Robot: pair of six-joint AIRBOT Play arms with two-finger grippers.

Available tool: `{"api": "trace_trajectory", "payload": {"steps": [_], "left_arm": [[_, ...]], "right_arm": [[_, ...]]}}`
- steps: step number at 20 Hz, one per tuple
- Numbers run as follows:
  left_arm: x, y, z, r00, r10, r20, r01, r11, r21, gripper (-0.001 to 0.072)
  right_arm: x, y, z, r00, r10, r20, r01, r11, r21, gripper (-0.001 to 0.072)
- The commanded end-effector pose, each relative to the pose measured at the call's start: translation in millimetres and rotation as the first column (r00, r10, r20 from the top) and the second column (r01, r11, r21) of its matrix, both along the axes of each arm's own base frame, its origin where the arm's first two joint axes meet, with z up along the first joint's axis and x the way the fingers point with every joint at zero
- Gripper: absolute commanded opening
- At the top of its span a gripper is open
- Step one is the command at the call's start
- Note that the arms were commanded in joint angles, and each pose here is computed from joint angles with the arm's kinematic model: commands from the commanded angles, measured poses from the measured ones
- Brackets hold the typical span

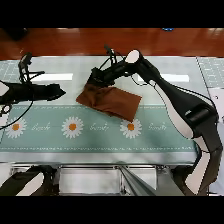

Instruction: Fold the shirts.

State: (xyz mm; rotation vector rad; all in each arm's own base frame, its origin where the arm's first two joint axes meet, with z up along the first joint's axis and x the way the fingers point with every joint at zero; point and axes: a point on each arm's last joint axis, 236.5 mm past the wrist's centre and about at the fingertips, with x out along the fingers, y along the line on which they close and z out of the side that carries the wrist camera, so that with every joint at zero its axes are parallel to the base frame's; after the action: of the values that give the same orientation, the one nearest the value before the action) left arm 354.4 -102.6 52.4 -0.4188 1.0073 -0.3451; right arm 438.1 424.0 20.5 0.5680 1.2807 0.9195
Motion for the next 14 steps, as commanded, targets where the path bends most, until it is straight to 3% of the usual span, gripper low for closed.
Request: {"api": "trace_trajectory", "payload": {"steps": [1, 4, 6, 7, 9, 10, 14], "left_arm": [[13, 12, -1, 0.996, 0.070, 0.052, -0.069, 0.998, -0.008, 0.0015], [39, 50, 49, 0.969, 0.199, 0.147, -0.190, 0.979, -0.079, 0.0015], [41, 70, 86, 0.947, 0.253, 0.197, -0.231, 0.965, -0.125, 0.0015], [38, 79, 98, 0.937, 0.270, 0.221, -0.247, 0.961, -0.127, 0.0015], [26, 83, 113, 0.928, 0.276, 0.250, -0.253, 0.960, -0.124, 0.0015], [20, 78, 114, 0.933, 0.260, 0.247, -0.237, 0.964, -0.122, 0.0015], [-2, 45, 83, 0.968, 0.182, 0.173, -0.161, 0.979, -0.125, 0.0015]], "right_arm": [[-9, -4, 1, 0.999, 0.042, -0.028, -0.042, 0.999, -0.009, 0.0415], [-13, -89, 25, 0.995, 0.077, -0.056, -0.085, 0.985, -0.152, 0.0414], [-16, -184, 49, 0.999, 0.037, -0.027, -0.044, 0.928, -0.369, 0.0414], [-18, -243, 62, 1.000, -0.020, 0.009, 0.022, 0.856, -0.516, 0.0414], [-29, -349, 86, 0.976, -0.173, 0.133, 0.214, 0.644, -0.734, 0.0414], [-39, -381, 93, 0.949, -0.247, 0.194, 0.305, 0.579, -0.756, 0.0414], [-96, -412, 20, 0.863, -0.455, 0.220, 0.473, 0.571, -0.672, 0.0415]]}}
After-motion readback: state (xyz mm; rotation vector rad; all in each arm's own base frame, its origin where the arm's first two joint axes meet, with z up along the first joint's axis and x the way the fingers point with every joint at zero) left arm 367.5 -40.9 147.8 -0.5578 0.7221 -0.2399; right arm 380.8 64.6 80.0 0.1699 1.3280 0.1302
